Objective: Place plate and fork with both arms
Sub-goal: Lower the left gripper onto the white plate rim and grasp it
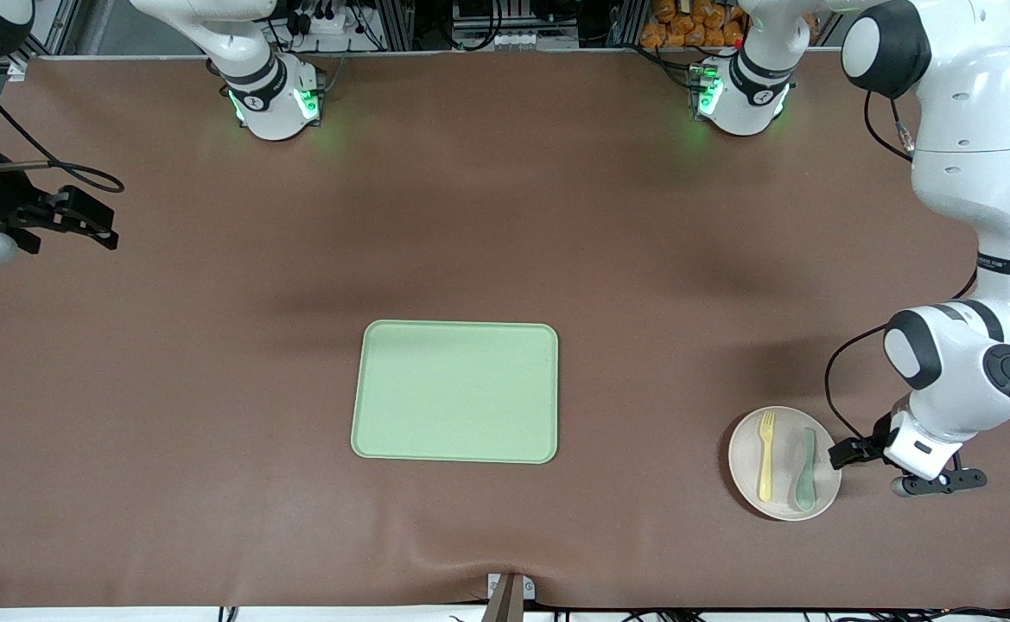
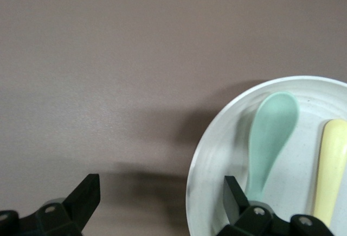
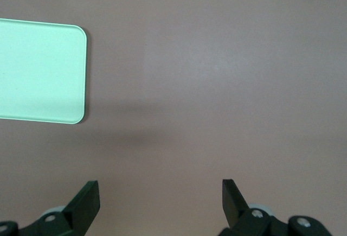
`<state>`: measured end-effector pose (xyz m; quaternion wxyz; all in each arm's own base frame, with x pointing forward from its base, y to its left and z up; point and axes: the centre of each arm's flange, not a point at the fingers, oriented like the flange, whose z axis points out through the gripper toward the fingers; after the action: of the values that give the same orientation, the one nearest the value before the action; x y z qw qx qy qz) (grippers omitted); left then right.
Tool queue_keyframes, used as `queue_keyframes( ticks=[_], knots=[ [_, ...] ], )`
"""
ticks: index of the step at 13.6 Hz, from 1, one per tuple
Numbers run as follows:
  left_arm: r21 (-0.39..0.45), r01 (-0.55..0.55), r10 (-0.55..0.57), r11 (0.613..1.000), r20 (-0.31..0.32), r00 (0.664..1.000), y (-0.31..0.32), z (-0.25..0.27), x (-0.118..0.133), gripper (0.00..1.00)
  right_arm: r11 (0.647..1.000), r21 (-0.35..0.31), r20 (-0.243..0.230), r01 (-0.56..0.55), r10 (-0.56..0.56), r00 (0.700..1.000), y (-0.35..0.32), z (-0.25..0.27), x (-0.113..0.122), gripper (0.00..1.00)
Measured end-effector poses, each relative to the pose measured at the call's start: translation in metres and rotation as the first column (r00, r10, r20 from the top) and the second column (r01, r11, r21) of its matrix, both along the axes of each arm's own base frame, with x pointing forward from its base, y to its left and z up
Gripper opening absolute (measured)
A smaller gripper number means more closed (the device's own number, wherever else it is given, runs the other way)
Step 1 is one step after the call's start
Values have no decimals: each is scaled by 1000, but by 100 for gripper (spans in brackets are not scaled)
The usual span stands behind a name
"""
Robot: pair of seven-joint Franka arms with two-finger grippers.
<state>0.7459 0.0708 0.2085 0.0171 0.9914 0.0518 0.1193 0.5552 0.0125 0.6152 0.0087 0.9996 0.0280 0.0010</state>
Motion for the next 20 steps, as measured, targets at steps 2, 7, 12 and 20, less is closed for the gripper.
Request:
queue_keyframes(
  ticks=[2, 7, 12, 20],
  knots=[
    [-2, 2, -2, 1000, -11, 1000, -2, -8, -1, 100, 1000, 0, 0, 0, 0, 1000, 0, 0, 0, 100],
    [-3, 14, -14, 1000, -6, 1000, -13, -22, -1, 100, 1000, 0, 0, 0, 0, 1000, 0, 0, 0, 100],
    [-7, 22, -22, 1000, -8, 1000, -23, -26, -1, 50, 1000, 0, 0, 0, 0, 1000, 0, 0, 0, 100],
    [-18, 23, -22, 1000, 28, 999, -27, -10, 7, 12, 1000, 0, 1, 0, 0, 1000, 0, 0, 0, 100]
  ],
)
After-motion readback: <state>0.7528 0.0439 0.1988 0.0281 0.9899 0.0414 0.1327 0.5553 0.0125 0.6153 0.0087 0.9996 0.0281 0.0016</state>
